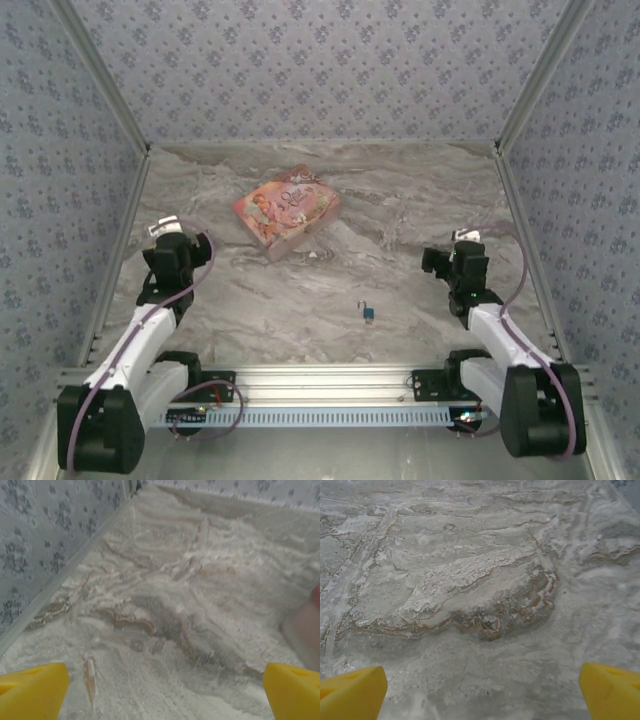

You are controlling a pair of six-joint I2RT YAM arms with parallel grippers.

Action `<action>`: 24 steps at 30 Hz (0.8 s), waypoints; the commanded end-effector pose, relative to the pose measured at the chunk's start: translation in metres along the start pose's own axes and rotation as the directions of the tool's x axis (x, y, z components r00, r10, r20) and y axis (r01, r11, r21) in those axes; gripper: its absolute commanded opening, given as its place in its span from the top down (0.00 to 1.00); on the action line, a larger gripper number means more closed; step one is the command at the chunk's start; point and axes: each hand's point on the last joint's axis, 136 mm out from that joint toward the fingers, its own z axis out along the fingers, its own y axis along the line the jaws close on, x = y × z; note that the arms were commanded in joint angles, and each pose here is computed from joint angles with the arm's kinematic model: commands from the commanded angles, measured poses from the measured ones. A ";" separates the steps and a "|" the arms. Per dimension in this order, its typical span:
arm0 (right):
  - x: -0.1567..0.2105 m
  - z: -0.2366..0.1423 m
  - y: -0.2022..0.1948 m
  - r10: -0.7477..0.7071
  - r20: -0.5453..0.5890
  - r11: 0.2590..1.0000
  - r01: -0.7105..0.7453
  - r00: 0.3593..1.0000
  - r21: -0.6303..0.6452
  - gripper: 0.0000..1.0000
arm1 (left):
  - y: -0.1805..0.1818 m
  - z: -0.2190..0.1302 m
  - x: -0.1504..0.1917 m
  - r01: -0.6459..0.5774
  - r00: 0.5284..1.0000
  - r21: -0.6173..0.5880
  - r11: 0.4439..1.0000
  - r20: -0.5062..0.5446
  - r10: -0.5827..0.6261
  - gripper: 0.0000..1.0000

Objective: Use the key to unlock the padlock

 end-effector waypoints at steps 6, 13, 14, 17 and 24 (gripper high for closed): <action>-0.050 0.013 0.025 -0.052 0.276 0.987 0.091 0.960 -0.133 0.00 | -0.001 0.020 0.005 0.004 0.999 0.013 1.000 0.039 -0.004 0.01; -0.052 0.032 0.014 -0.060 0.297 0.988 0.100 0.953 -0.119 0.00 | -0.009 0.034 0.012 -0.006 0.998 0.056 0.998 0.055 0.003 0.01; -0.050 0.035 0.011 -0.048 0.300 0.989 0.087 0.953 -0.117 0.00 | -0.010 0.035 0.013 -0.012 0.998 0.056 0.998 0.057 0.009 0.01; -0.041 0.048 0.008 -0.031 0.272 0.990 0.067 0.962 -0.123 0.00 | -0.012 0.039 0.010 -0.028 0.997 0.071 0.997 0.068 0.023 0.01; -0.043 0.069 0.014 -0.071 0.174 0.990 0.090 0.982 -0.107 0.00 | -0.020 0.049 0.000 -0.049 0.992 0.126 0.991 0.119 0.034 0.01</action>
